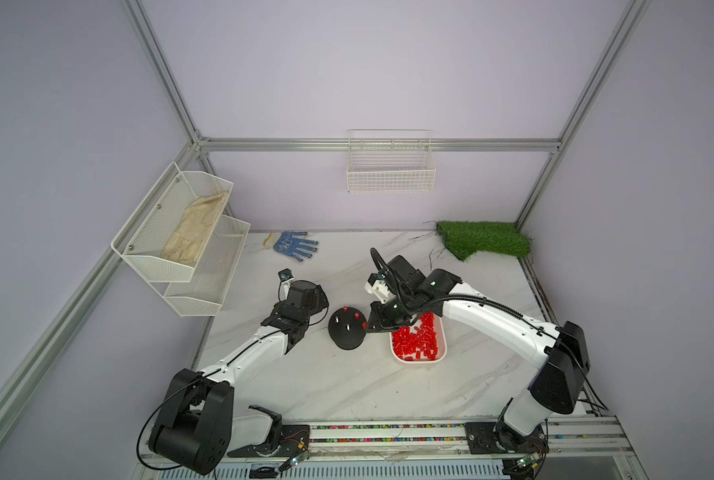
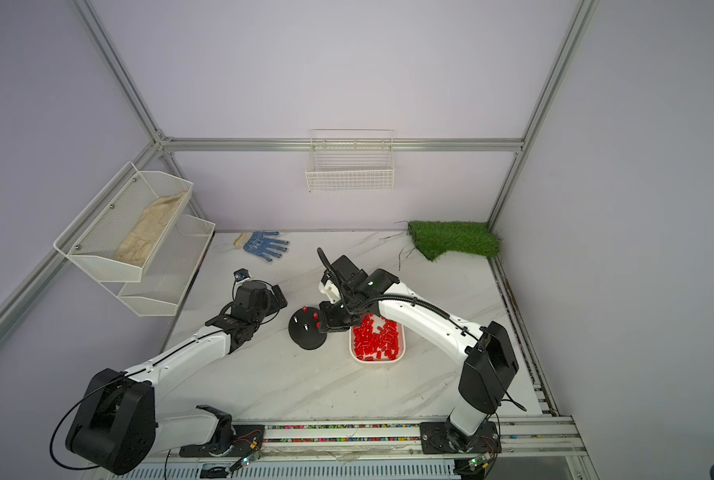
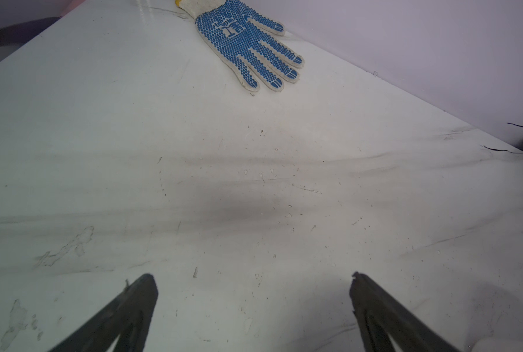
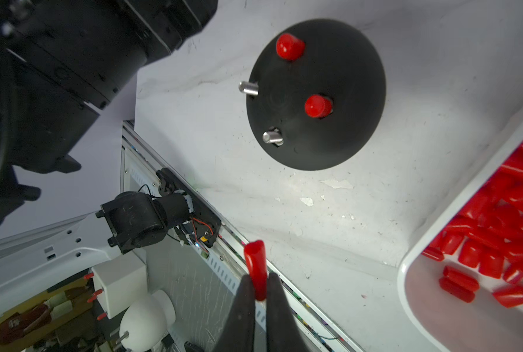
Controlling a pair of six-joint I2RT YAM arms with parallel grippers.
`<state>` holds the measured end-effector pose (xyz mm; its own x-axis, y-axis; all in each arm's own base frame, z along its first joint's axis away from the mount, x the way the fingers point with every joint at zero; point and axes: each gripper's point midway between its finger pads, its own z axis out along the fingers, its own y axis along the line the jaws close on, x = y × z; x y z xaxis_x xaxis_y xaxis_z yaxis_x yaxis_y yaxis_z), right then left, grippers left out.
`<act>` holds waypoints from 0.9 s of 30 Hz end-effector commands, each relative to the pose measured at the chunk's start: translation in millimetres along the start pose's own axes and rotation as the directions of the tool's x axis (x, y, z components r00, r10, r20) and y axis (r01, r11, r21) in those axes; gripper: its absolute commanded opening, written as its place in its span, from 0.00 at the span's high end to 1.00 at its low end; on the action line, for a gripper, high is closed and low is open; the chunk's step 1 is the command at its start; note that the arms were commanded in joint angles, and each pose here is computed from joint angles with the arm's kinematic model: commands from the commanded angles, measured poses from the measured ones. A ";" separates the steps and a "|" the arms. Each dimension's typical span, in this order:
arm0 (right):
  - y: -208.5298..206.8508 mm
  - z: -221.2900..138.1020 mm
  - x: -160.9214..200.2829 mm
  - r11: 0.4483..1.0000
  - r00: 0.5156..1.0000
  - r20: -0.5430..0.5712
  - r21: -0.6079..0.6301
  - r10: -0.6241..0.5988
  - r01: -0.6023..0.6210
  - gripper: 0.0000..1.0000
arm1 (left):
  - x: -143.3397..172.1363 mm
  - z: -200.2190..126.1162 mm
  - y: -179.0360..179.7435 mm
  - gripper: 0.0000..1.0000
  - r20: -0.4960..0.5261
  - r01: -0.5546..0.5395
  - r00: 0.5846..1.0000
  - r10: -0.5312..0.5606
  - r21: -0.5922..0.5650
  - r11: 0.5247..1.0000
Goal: Cover the protruding screws with screw protection sleeves
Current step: Pick up the screw protection sleeve from the storage box, then attach the screw protection sleeve to the screw.
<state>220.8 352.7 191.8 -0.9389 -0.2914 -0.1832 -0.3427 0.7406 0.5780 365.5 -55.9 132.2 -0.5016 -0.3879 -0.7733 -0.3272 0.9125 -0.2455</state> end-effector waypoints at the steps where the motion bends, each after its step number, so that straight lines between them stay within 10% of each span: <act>1: 6.1 11.4 16.9 1.000 0.996 -0.085 -0.016 0.009 -0.010 0.89 | -9.4 -0.9 -9.4 0.00 0.034 0.014 0.999 -0.015 0.029 0.999; 27: 10.7 54.3 -15.9 1.000 0.996 -0.090 -0.023 -0.008 0.006 0.89 | -8.6 -4.5 -4.5 0.00 0.055 0.030 0.998 -0.032 0.027 0.999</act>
<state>222.6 394.4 153.5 -0.9324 -0.3512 -0.0854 -0.3299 0.7304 0.5980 368.3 -58.0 135.1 -0.4868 -0.3913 -0.7810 -0.3218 0.9115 -0.2562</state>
